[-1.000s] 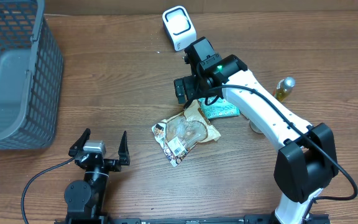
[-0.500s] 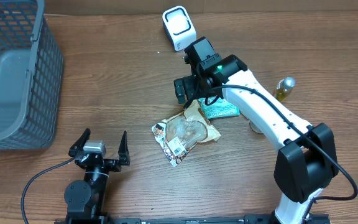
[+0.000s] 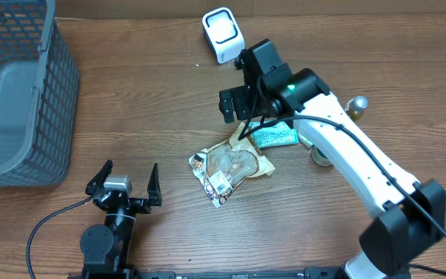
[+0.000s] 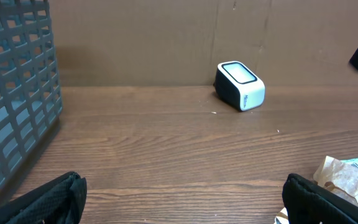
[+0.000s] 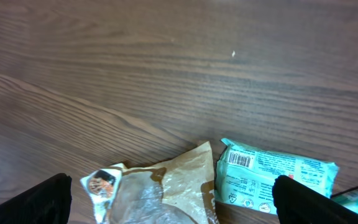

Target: Scan the item barcode

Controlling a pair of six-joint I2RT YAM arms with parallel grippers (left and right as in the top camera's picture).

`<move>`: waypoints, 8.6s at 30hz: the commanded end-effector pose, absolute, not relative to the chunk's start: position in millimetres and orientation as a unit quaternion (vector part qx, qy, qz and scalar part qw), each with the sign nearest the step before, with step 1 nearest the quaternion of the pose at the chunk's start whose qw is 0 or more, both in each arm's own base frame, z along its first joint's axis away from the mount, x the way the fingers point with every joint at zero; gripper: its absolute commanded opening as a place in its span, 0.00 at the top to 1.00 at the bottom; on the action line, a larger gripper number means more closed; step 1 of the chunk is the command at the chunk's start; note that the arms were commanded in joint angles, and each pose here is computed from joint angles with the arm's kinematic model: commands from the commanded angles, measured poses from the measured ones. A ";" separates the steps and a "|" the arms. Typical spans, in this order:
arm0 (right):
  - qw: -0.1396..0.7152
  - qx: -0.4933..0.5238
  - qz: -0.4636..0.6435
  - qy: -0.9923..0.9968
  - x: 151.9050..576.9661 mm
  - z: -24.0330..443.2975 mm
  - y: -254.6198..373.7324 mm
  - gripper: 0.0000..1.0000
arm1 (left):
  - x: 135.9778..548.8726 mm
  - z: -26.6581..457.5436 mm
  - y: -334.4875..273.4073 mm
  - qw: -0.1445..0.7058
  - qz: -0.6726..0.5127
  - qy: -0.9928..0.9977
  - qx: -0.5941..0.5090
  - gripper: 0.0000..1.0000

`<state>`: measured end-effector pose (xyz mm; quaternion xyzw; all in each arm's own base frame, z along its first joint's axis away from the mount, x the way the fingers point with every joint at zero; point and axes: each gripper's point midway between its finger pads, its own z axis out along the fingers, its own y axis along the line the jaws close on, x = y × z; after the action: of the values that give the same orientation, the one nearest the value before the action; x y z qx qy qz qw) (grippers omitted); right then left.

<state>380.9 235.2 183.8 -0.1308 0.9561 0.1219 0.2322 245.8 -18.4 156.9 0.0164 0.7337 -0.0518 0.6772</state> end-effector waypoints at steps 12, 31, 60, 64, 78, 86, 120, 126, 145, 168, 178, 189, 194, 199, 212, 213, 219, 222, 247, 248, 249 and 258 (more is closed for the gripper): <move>0.343 -0.125 0.169 0.916 355.5 287.9 218.1 0.00 | 245.4 156.8 -18.7 0.680 -0.043 0.732 0.026 0.00; 0.459 -0.042 0.166 0.872 335.8 377.3 131.4 0.00 | 245.4 156.8 -18.7 0.680 -0.043 0.732 0.026 0.01; 0.496 0.051 0.114 0.859 214.3 311.6 35.2 0.00 | 245.4 156.8 -18.7 0.679 -0.043 0.732 0.026 0.01; 0.496 0.058 0.109 0.860 199.5 286.1 29.6 0.00 | 245.4 156.8 -18.7 0.680 -0.043 0.732 0.026 0.00; 0.533 0.070 0.095 0.838 175.1 249.3 17.0 0.00 | 245.4 156.8 -18.7 0.680 -0.042 0.732 0.026 0.01; 0.543 0.070 0.097 0.831 170.5 240.0 16.4 0.00 | 245.4 156.8 -18.7 0.680 -0.043 0.732 0.026 0.00; 0.835 -0.104 0.092 0.532 201.9 320.4 53.5 0.00 | 245.4 156.8 -18.7 0.680 -0.043 0.732 0.026 0.00; 0.838 -0.174 0.067 0.513 208.2 288.3 68.6 0.00 | 245.4 156.8 -18.7 0.680 -0.043 0.732 0.026 0.00; 0.702 -0.160 0.085 0.689 236.0 175.5 65.1 0.00 | 245.4 156.8 -18.7 0.680 -0.043 0.732 0.026 0.00; 0.704 -0.144 0.069 0.692 238.7 175.5 54.2 0.00 | 245.4 156.8 -18.7 0.679 -0.043 0.732 0.026 0.00; 0.704 -0.144 0.069 0.692 238.7 175.5 54.2 0.00 | 245.4 156.9 -18.7 0.680 -0.042 0.732 0.026 0.00; 0.704 -0.144 0.069 0.692 238.7 175.5 54.2 0.00 | 245.4 156.8 -18.7 0.679 -0.043 0.732 0.026 0.00; 0.704 -0.144 0.069 0.692 238.7 175.5 54.2 0.00 | 245.4 156.8 -18.7 0.679 -0.042 0.732 0.026 0.00; 0.704 -0.144 0.069 0.692 238.7 175.5 54.2 0.00 | 245.4 156.8 -18.7 0.680 -0.043 0.732 0.026 0.01; 0.704 -0.144 0.069 0.692 238.7 175.5 54.2 0.00 | 245.4 156.8 -18.7 0.679 -0.043 0.732 0.026 0.01; 0.704 -0.144 0.069 0.692 238.7 175.5 54.2 0.00 | 245.4 156.8 -18.7 0.679 -0.043 0.732 0.026 0.00; 0.704 -0.144 0.069 0.692 238.7 175.5 54.2 0.00 | 245.4 156.8 -18.7 0.679 -0.043 0.732 0.026 0.00; 0.704 -0.144 0.069 0.692 238.7 175.5 54.2 0.00 | 245.4 156.8 -18.7 0.679 -0.043 0.732 0.026 0.01; 0.704 -0.144 0.069 0.692 238.7 175.5 54.2 0.00 | 245.4 156.8 -18.7 0.680 -0.043 0.732 0.026 0.01; 0.704 -0.144 0.069 0.692 238.7 175.5 54.2 0.00 | 245.4 156.9 -18.7 0.680 -0.043 0.732 0.026 0.00; 0.704 -0.144 0.069 0.692 238.7 175.5 54.2 0.00 | 245.4 156.8 -18.7 0.680 -0.043 0.732 0.026 0.00; 0.704 -0.144 0.069 0.692 238.7 175.5 54.2 0.00 | 245.4 156.8 -18.7 0.679 -0.042 0.732 0.026 0.00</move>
<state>238.5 54.9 177.6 -0.1462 0.6928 0.0673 0.7029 245.8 -18.3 156.8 0.0163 0.7339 -0.0514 0.6771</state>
